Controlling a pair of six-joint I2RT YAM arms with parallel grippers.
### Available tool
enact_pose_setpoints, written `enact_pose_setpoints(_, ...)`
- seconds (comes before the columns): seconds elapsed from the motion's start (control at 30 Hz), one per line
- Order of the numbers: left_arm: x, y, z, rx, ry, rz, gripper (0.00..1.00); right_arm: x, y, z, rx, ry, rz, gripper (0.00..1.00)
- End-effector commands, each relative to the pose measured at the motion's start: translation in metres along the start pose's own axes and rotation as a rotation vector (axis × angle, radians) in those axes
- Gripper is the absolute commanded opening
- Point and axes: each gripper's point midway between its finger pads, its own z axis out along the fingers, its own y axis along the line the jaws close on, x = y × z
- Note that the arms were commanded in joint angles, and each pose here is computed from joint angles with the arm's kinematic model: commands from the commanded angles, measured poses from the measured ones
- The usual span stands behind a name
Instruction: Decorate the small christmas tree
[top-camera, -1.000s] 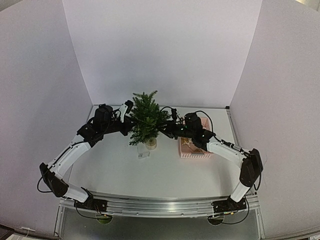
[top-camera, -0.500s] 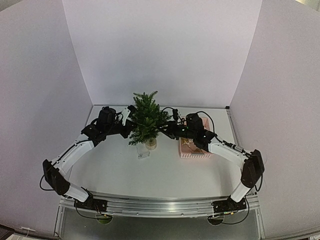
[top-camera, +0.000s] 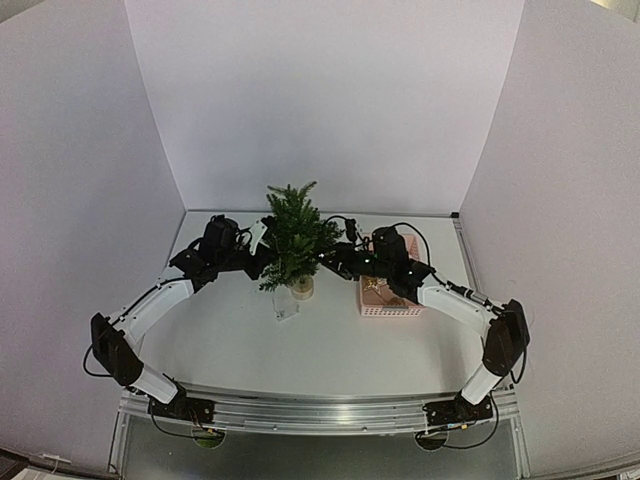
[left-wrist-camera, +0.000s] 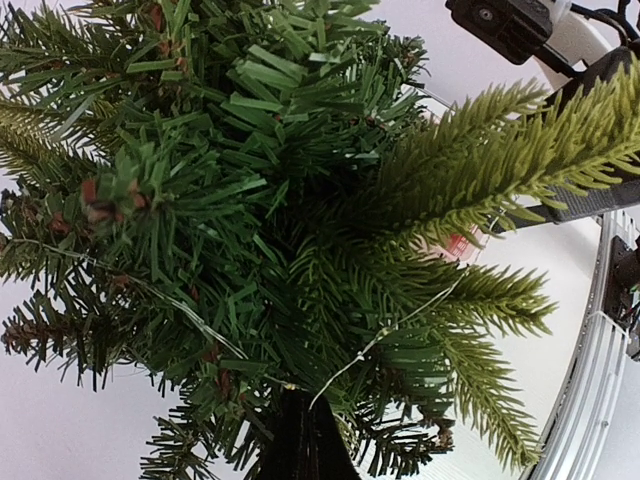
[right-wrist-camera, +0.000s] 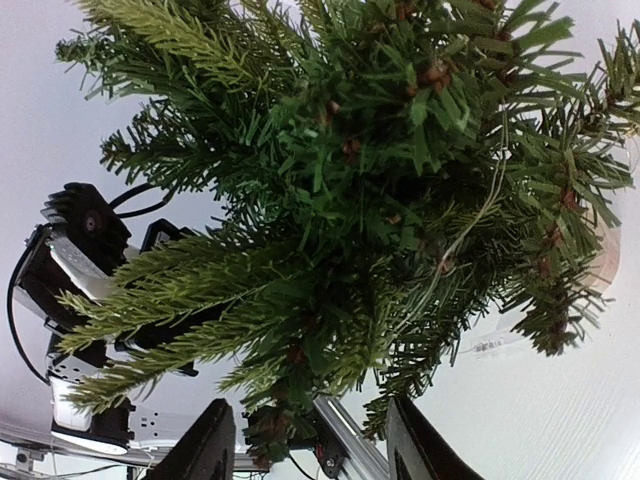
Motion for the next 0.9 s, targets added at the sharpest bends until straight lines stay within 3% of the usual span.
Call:
enact_pose_setpoints(0.0, 0.000, 0.001, 0.005, 0.011, -0.011, 0.021, 0.01, 0.001, 0.039, -0.031, -0.059, -0.035, -0.159, 0.59)
enact_pose_setpoints(0.27, 0.011, -0.001, 0.005, 0.019, 0.015, 0.030, 0.18, 0.005, 0.036, -0.046, -0.027, -0.063, -0.233, 0.63)
enact_pose_setpoints(0.6, 0.001, -0.001, -0.027, -0.007, -0.022, 0.035, 0.35, 0.010, 0.038, -0.048, -0.028, -0.033, -0.287, 0.64)
enact_pose_setpoints(0.87, 0.008, -0.007, -0.042, -0.005, -0.007, 0.011, 0.59, 0.012, 0.040, -0.050, -0.025, -0.020, -0.306, 0.64)
